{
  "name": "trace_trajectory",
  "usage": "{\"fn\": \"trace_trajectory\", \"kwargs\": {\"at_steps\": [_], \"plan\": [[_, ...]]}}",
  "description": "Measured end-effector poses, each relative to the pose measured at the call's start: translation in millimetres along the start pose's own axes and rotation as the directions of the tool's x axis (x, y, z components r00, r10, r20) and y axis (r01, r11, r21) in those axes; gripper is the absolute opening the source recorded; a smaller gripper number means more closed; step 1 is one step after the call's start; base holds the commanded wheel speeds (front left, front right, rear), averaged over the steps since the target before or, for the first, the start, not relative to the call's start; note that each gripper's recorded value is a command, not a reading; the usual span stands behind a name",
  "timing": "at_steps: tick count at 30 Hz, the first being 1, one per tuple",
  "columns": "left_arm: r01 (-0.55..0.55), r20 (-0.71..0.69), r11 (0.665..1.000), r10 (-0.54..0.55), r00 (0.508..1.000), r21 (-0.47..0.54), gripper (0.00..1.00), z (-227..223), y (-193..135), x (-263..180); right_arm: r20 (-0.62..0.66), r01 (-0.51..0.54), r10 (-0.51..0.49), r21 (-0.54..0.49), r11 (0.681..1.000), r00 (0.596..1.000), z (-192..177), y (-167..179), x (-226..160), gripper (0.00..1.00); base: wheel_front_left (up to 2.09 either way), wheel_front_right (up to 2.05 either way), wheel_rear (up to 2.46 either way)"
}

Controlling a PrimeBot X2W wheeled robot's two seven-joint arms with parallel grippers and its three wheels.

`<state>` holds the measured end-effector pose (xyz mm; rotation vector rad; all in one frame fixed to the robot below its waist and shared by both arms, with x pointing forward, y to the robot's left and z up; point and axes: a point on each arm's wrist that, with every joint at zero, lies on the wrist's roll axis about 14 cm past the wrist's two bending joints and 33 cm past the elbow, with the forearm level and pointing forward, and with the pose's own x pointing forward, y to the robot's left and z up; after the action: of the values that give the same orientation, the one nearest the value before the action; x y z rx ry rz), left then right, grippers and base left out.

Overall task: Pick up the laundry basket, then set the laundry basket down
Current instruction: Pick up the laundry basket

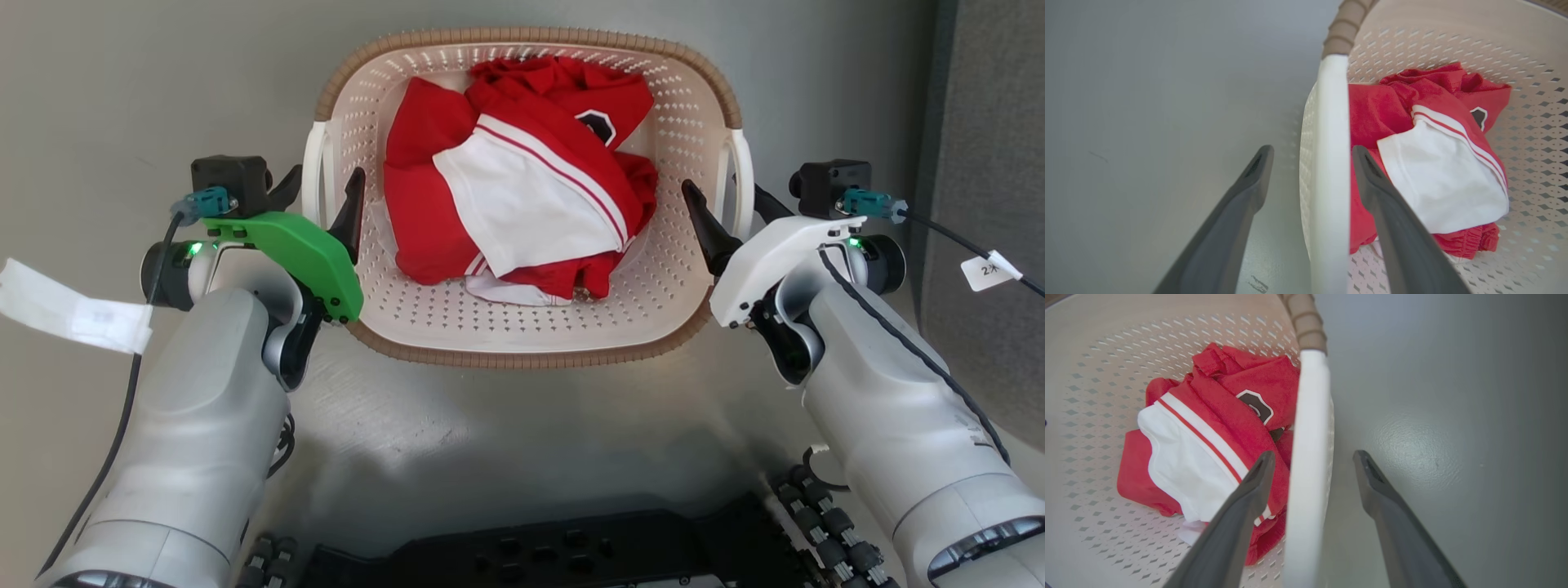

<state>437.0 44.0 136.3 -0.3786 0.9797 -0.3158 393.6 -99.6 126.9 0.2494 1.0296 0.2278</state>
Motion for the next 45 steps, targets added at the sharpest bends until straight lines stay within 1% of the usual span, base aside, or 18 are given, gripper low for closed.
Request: {"fn": "trace_trajectory", "kwargs": {"at_steps": [4,5,6,7,8,9,10,16,23,29,38,45], "plan": [[0.0,-0.033,1.0,0.0,0.999,-0.005,1.0,-11,3,5,-0.031,-0.006,0.006,-0.001,1.0,0.999,-9,0,7,1.0,0.0,0.0,0.0],[-0.002,-0.039,1.0,0.002,0.999,-0.011,0.89,-13,4,5,-0.035,-0.013,0.013,-0.004,1.0,0.999,-10,2,8,1.0,0.0,0.0,0.0],[-0.005,-0.044,1.0,0.004,0.999,-0.014,0.7,-15,5,5,-0.037,-0.017,0.016,-0.001,1.0,0.999,-11,3,10,0.86,0.0,0.0,0.0],[-0.005,-0.048,1.0,0.005,0.999,-0.015,0.42,-16,5,5,-0.039,-0.019,0.019,0.002,1.0,0.999,-11,4,11,0.58,0.0,0.0,0.0],[-0.005,-0.051,1.0,0.005,0.999,-0.016,0.26,-17,6,5,-0.039,-0.023,0.024,0.005,1.0,0.999,-10,5,13,0.31,0.0,0.0,0.0],[-0.003,-0.054,1.0,0.003,0.999,-0.012,0.02,-18,5,5,-0.041,-0.026,0.027,0.007,1.0,0.999,-9,6,14,0.01,0.0,0.0,0.0],[-0.002,-0.056,1.0,0.001,0.998,-0.01,0.0,-19,5,5,-0.045,-0.03,0.03,0.007,1.0,0.999,-9,7,15,0.0,0.0,0.0,0.0],[0.01,-0.058,0.999,-0.012,0.998,-0.039,0.0,-19,-1,7,-0.042,-0.032,0.033,0.019,0.999,0.999,-6,9,18,0.0,0.0,0.0,0.0],[0.019,-0.051,0.999,-0.021,0.998,-0.036,0.0,-15,-6,2,-0.033,-0.03,0.031,0.018,0.999,0.999,-3,11,13,0.0,0.0,0.0,0.0],[0.012,-0.029,0.999,-0.013,0.999,-0.044,0.0,-6,-9,-6,-0.01,-0.039,0.04,0.016,0.999,0.999,7,17,6,0.0,0.0,0.0,0.0],[0.011,-0.01,0.999,-0.012,1.0,-0.042,0.0,5,-20,-28,0.022,-0.048,0.048,0.035,0.998,0.999,26,27,-16,0.0,0.0,0.0,0.0],[0.004,-0.037,0.999,-0.006,0.999,-0.051,0.0,6,-29,-50,-0.019,-0.065,0.066,0.042,0.997,0.998,32,39,-38,0.0,0.0,0.0,0.0]]}}
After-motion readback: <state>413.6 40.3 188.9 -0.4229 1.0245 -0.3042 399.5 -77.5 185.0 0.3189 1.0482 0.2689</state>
